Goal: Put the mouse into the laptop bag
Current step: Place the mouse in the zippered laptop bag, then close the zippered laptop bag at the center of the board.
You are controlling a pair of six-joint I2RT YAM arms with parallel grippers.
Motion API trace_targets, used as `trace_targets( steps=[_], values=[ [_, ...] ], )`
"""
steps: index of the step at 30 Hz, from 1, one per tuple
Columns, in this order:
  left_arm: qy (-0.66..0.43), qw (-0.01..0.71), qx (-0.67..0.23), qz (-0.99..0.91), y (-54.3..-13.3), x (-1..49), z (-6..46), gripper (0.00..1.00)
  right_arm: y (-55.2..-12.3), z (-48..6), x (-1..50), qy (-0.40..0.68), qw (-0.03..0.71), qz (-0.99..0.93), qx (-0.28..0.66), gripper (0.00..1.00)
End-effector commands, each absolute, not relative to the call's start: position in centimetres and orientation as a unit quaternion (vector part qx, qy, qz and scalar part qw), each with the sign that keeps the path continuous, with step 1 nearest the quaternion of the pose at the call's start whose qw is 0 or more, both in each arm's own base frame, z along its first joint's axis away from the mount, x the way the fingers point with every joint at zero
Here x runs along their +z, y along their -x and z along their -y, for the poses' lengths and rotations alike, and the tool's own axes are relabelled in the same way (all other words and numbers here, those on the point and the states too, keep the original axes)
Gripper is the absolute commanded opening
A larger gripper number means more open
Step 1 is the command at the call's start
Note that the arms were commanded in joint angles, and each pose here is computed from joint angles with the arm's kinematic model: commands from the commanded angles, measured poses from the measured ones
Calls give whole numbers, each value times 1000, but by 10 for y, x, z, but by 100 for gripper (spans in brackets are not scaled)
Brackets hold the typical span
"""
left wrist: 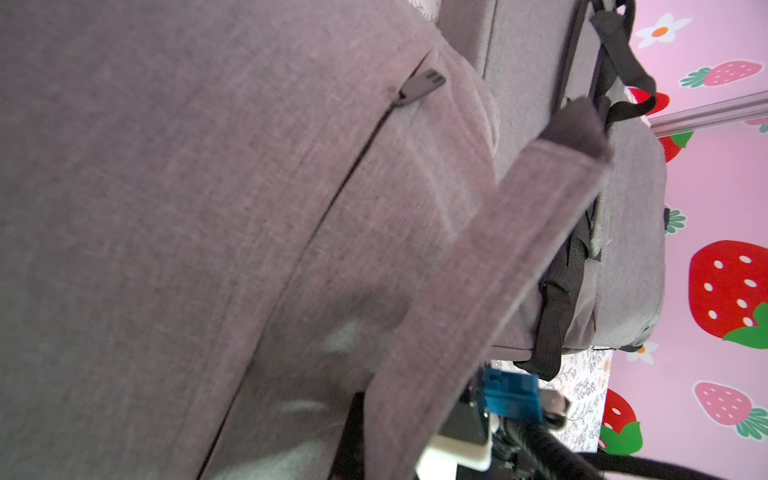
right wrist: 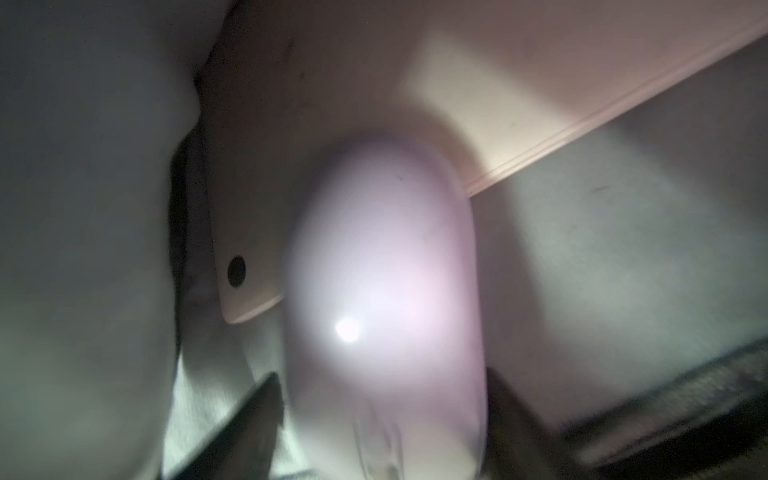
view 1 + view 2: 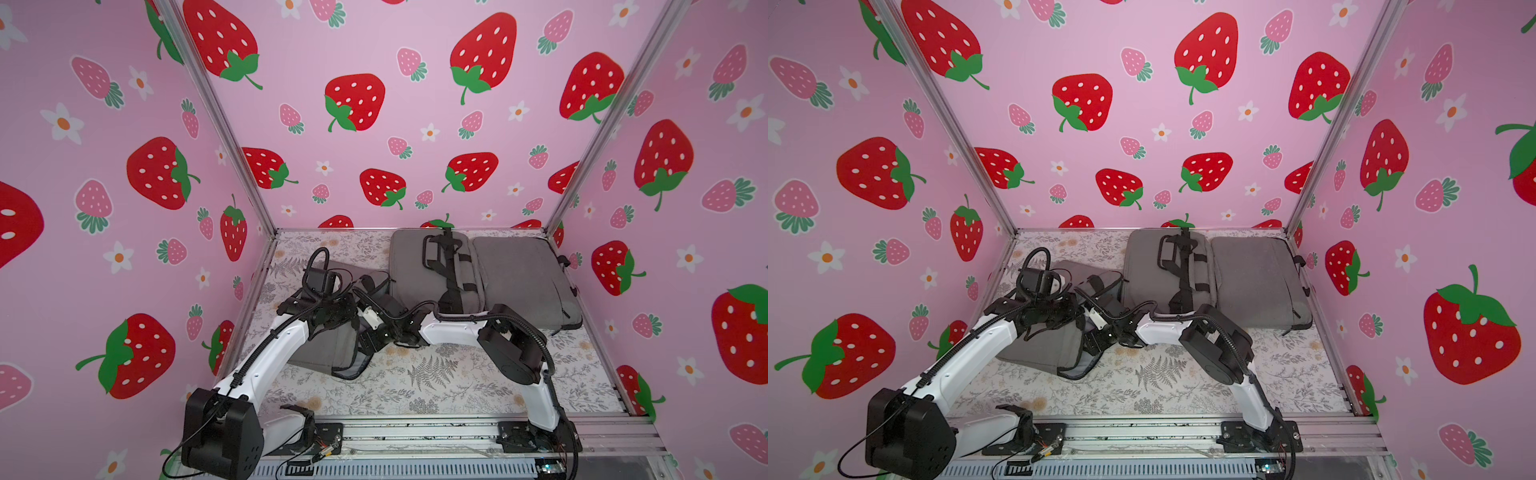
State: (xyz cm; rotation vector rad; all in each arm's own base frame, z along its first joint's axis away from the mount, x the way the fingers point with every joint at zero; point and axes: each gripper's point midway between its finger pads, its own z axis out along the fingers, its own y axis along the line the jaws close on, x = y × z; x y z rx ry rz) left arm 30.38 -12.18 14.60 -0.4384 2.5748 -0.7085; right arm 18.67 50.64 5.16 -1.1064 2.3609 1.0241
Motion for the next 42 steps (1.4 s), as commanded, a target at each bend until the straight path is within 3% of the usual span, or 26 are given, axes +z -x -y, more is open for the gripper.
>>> trace_targets(
  steps=[1,7,13,14,15,18,31,42],
  values=[
    [168,222,-270,-922,-313,140,126,0,-144,-531,91,471,174,-763,408,87],
    [169,220,-255,-926,-310,136,120,0,-154,-496,104,457,204,-776,383,92],
    [172,213,-245,-930,-307,132,112,0,-169,-437,133,431,231,-785,379,86],
    [173,212,-244,-930,-306,130,111,0,-174,-430,137,426,237,-786,380,80],
    [174,212,-245,-930,-306,130,110,0,-180,-424,138,419,238,-789,380,64],
    [176,209,-254,-928,-305,131,112,0,-204,-423,129,398,225,-808,371,0],
    [172,213,-286,-918,-309,144,122,0,-241,-503,60,364,168,-822,403,0],
    [174,206,-290,-918,-335,130,129,0,-153,-533,59,447,108,-781,422,0]
  ],
)
